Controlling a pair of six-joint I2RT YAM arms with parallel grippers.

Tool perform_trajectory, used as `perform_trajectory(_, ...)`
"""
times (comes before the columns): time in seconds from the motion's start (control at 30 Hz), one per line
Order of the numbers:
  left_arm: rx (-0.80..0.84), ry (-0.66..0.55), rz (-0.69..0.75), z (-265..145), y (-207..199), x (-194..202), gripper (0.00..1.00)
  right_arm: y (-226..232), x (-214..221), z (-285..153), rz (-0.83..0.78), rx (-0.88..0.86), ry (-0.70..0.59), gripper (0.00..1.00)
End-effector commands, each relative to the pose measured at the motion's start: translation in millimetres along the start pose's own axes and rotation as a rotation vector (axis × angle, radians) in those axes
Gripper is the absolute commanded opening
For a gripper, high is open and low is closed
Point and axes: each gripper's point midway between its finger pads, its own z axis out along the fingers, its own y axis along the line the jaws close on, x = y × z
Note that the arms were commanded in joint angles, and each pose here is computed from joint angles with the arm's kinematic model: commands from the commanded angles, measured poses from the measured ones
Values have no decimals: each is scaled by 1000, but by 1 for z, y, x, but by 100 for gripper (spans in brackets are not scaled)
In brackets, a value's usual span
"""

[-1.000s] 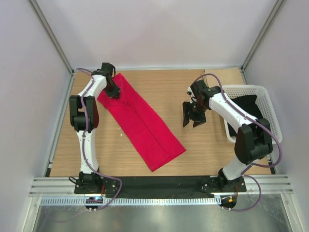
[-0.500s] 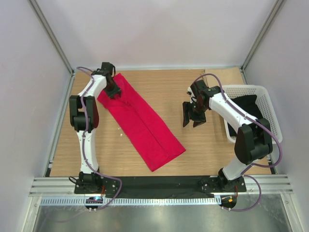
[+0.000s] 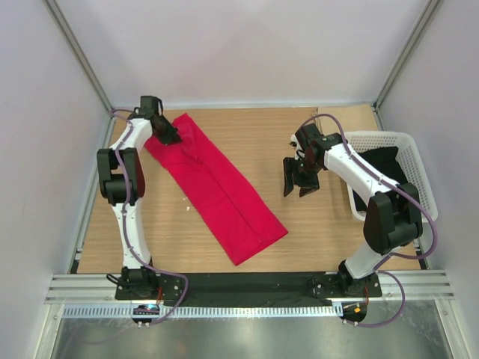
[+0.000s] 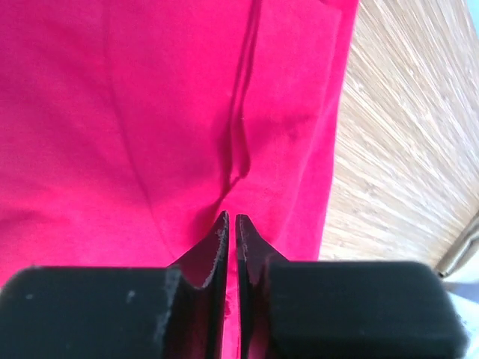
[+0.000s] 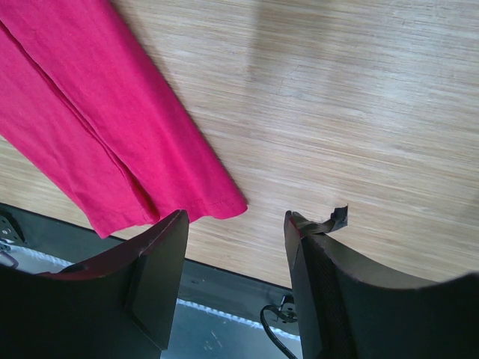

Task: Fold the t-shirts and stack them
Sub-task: Fold the tshirt

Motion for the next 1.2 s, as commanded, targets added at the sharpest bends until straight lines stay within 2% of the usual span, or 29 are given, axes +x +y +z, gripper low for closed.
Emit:
perform_trajectory(0.0,149,-4,11,-24,-37,1,8,0,-8,-7,-12,1,-29,61)
perform_trajectory(0.03,162,-6,13,-23,-38,2,19,1,-8,-8,-11,2,-32,61)
perform_trajectory(0.07,155,12,14,-20,-32,9,26,1,-9,-8,-10,0,-33,61)
perform_trajectory(0.13,144,18,24,-19,-28,12,32,3,-8,-7,-7,-6,-25,61)
perform_trajectory(0.23,78,15,35,-21,-13,16,38,3,-9,-6,-6,-6,-25,61)
perform_trajectory(0.37,65,27,43,-22,-7,20,38,4,-8,-5,-4,-12,-18,61)
perform_trajectory(0.4,73,32,43,-22,-9,21,38,4,-8,-4,-2,-13,-16,61)
perform_trajectory(0.47,76,38,34,-22,-9,22,30,5,-7,-4,2,-17,-13,61)
perform_trajectory(0.5,86,42,35,-23,-12,23,24,5,-7,-4,1,-19,-14,61)
perform_trajectory(0.53,90,41,33,-25,-12,23,12,5,-5,-4,3,-21,-11,61)
perform_trajectory(0.63,92,24,37,-32,-15,21,1,6,-4,-3,15,-27,-13,61)
perform_trajectory(0.9,105,-47,77,-53,-30,3,1,12,-6,2,37,-59,-13,61)
perform_trajectory(1.07,61,-15,78,-51,-20,16,1,13,-6,2,38,-68,-7,61)
perform_trajectory(1.17,14,-22,133,-50,-11,26,2,12,-4,3,34,-66,-2,61)
